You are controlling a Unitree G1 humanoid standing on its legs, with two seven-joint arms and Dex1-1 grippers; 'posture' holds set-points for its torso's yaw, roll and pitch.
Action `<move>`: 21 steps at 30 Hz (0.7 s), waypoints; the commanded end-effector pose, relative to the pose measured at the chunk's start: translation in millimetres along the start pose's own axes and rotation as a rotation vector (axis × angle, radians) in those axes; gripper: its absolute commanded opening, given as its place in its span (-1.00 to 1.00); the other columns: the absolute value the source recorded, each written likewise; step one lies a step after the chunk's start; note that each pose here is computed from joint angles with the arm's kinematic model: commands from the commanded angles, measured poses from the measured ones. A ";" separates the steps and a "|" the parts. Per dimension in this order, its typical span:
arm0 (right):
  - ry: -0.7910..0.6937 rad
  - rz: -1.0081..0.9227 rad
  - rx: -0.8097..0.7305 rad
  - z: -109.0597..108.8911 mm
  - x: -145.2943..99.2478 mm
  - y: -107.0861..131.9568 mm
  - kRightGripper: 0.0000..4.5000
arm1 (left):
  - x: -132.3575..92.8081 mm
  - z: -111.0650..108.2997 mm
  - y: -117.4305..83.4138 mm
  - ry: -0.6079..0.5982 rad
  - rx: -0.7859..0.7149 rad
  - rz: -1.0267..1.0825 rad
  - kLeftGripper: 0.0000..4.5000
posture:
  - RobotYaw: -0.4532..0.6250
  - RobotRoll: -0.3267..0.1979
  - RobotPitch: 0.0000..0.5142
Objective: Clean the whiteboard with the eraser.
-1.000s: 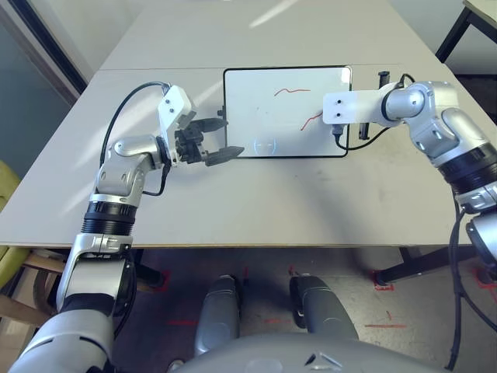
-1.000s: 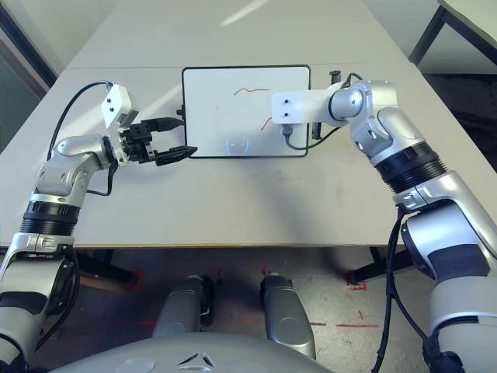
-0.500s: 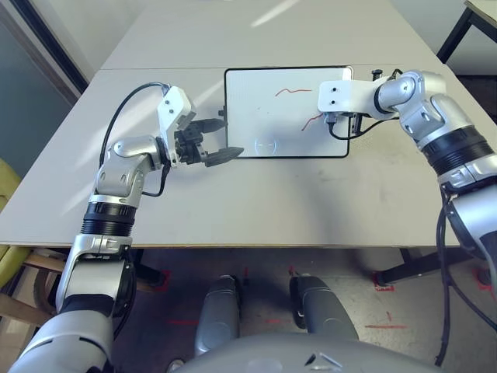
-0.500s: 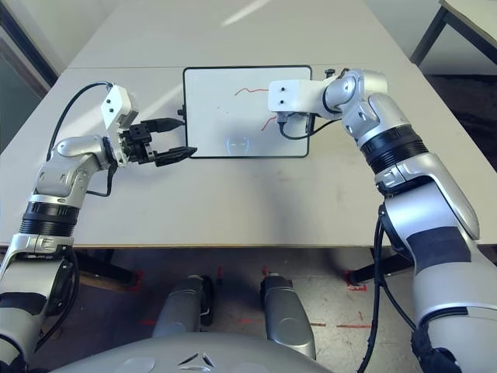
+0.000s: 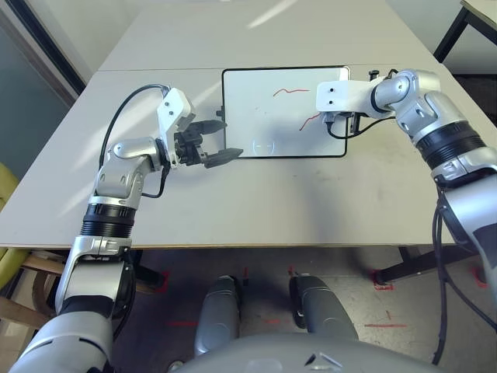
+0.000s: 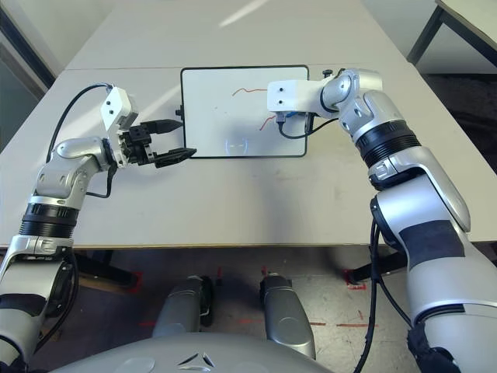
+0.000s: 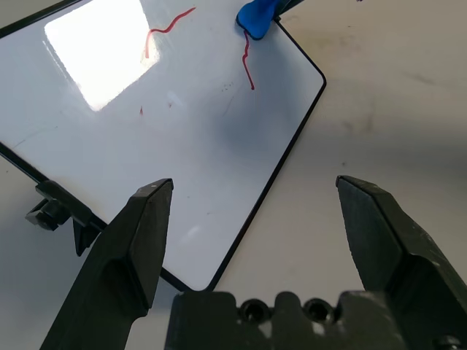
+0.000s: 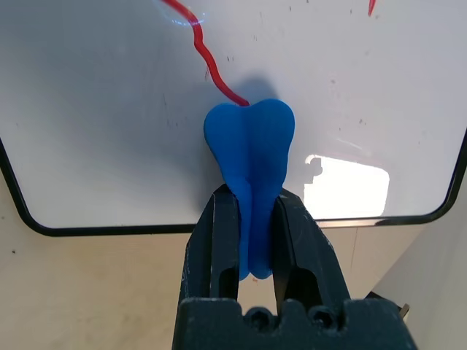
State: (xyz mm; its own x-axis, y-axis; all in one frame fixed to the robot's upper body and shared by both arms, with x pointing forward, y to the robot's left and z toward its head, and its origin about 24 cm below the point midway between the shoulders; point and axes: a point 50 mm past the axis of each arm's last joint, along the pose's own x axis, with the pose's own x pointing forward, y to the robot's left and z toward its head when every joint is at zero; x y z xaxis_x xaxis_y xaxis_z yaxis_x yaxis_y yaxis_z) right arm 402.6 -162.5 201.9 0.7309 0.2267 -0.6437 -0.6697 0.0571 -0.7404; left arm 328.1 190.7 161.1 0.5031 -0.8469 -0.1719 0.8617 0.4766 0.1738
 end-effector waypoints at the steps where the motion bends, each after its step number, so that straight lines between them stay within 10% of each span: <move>1: -0.012 0.018 -0.018 9.3 6.1 3.4 -0.81 | -3.0 -3.6 -1.4 0.014 -0.010 0.005 1.00 | -0.42 0.25 -0.59; 21: -0.073 0.061 -0.100 37.0 11.7 18.0 -0.81 | -1.9 -1.8 -1.8 0.009 -0.011 0.007 1.00 | -0.43 0.25 -0.59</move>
State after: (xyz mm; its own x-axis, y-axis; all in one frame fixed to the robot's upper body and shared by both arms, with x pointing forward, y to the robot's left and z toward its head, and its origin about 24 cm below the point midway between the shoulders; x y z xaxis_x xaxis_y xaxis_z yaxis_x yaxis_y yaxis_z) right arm 397.0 -126.2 196.4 0.6955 0.3029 -0.6515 -0.6774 -0.0256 -0.7351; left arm 327.9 191.5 160.3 0.5125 -0.8407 -0.1748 0.8570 0.4880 0.1655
